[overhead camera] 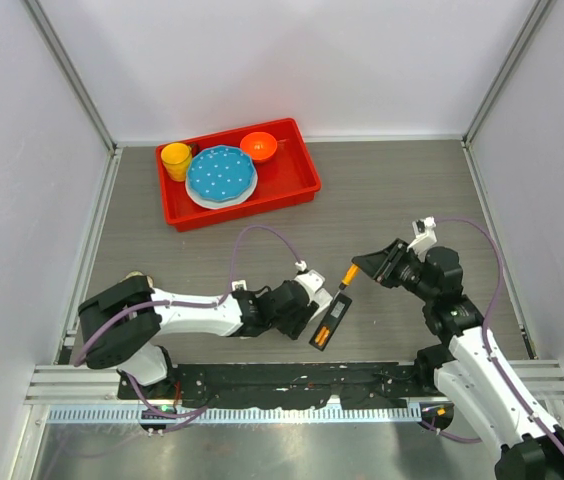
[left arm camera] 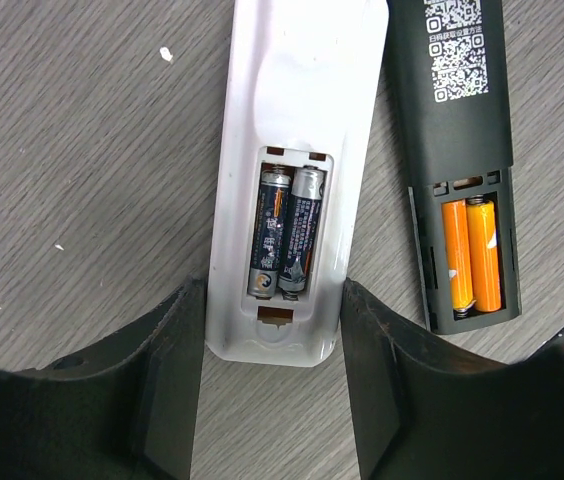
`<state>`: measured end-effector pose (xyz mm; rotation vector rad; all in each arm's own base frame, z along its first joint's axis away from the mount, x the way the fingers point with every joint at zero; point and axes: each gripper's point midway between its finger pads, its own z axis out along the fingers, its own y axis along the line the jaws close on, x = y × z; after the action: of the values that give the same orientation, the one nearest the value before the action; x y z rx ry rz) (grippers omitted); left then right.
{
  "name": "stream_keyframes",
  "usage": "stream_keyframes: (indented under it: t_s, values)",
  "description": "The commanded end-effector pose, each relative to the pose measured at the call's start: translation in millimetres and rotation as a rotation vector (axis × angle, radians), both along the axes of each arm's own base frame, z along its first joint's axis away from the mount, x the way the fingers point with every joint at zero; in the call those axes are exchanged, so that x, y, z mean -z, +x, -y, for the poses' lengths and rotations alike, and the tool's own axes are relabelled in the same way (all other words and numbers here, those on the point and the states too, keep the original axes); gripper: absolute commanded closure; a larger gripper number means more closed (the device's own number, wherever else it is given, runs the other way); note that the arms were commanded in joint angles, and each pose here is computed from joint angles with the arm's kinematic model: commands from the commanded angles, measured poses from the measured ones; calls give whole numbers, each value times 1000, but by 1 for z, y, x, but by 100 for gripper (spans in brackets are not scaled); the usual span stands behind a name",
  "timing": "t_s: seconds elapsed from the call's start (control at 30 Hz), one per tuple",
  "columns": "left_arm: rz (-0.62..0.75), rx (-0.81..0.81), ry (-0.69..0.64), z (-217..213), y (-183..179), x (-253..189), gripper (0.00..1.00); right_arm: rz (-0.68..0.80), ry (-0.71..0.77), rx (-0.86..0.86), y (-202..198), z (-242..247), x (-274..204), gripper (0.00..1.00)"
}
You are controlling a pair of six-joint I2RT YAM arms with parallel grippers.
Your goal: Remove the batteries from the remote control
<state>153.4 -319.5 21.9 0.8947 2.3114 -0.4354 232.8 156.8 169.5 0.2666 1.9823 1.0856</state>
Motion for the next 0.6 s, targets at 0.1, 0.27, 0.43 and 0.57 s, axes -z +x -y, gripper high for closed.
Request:
stream_keyframes:
  t_s: [0.1, 0.27, 0.43, 0.57]
  values:
    - [48, 37, 27, -4, 3, 6, 65, 42, -2, 31, -1, 6, -20, 99]
    - [82, 36, 65, 8, 21, -21, 76, 40, -16, 99, 2, 16, -12, 99]
    - [101, 67, 24, 31, 45, -50, 78, 36, -8, 83, 14, 10, -10, 99]
    - [79, 80, 13, 40, 71, -53, 79, 44, -24, 81, 23, 9, -16, 99]
